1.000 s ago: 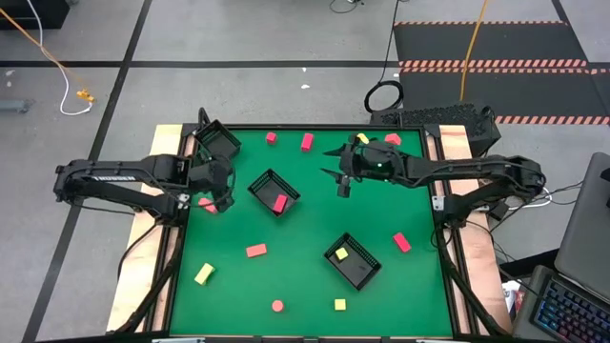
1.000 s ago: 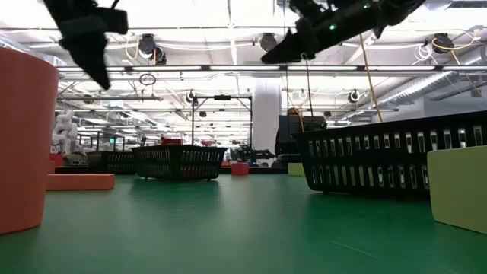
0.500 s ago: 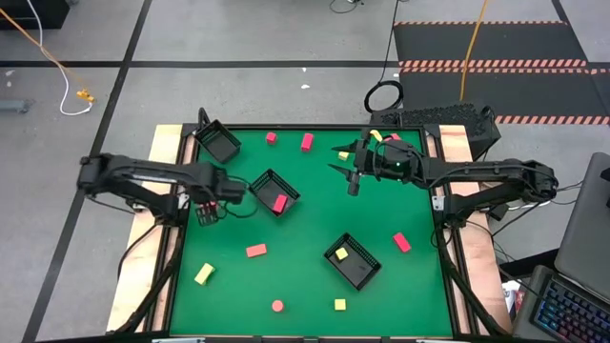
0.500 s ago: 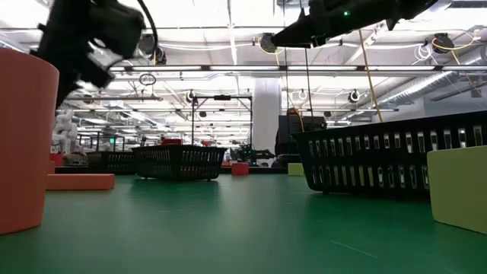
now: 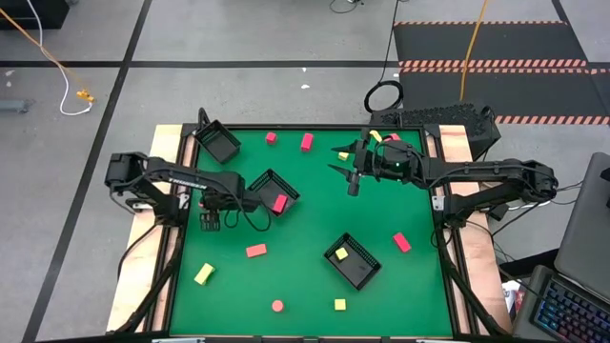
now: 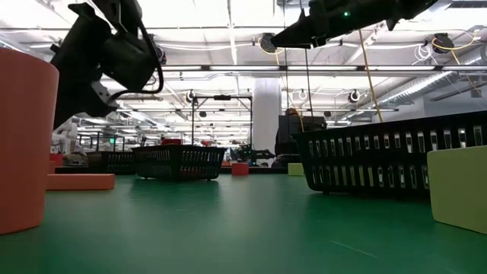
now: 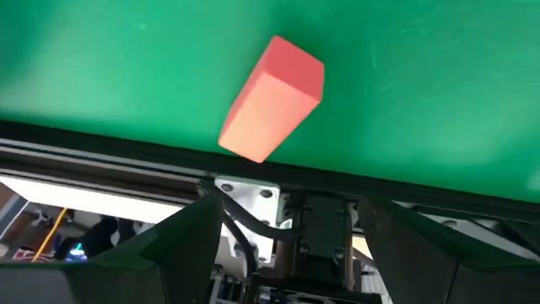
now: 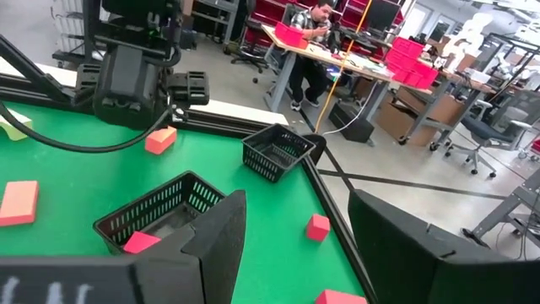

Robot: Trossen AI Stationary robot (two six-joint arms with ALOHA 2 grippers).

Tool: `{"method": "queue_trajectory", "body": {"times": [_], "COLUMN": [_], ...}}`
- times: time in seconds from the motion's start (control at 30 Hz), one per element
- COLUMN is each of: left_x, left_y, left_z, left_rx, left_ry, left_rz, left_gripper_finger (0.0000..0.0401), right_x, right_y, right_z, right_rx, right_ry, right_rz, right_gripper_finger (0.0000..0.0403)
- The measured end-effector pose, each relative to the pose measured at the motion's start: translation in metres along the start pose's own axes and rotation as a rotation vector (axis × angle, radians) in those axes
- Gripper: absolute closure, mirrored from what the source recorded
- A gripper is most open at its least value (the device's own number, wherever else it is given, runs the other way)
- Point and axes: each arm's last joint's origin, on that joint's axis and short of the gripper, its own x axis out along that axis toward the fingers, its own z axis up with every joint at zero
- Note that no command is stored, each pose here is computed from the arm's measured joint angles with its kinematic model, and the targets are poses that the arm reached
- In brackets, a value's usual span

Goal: Sort & place blocks by color
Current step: Put the light orange block into the top black bin

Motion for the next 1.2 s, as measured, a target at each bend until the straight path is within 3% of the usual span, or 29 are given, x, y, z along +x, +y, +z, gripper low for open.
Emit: {"method": "queue_trajectory", "body": {"times": [0.27, 0.4, 0.5, 0.67, 0.73, 0.97, 1.2], "left_x": [0.0, 0.0, 0.001, 0.002, 0.002, 0.013, 0.036], "left_y": [-0.002, -0.001, 0.002, 0.013, 0.015, 0.013, 0.007], "left_z": [0.011, 0.012, 0.014, 0.018, 0.017, 0.015, 0.016], "left_rx": [0.056, 0.027, -0.1, -0.49, -0.595, -0.757, -0.79], "left_ry": [-0.091, -0.104, -0.127, -0.148, -0.133, -0.1, -0.063], "left_rz": [0.054, 0.054, 0.046, -0.02, -0.028, -0.038, -0.113], "left_gripper_finger": [0.0123, 0.0123, 0.0123, 0.0123, 0.0123, 0.0123, 0.0123], "right_x": [0.0, 0.0, 0.0, 0.0, 0.0, 0.0, 0.0], "right_y": [0.0, 0.0, 0.0, 0.0, 0.0, 0.0, 0.0], "right_z": [0.0, 0.0, 0.0, 0.0, 0.0, -0.001, 0.0], "right_rx": [-0.003, -0.003, -0.002, -0.002, -0.001, -0.002, -0.026], "right_ry": [0.0, 0.0, 0.0, 0.001, 0.001, 0.015, -0.003], "right_rz": [0.0, 0.0, 0.0, 0.001, 0.001, 0.005, -0.001], "right_gripper_finger": [0.0197, 0.0197, 0.0197, 0.0197, 0.0197, 0.0197, 0.0197]}}
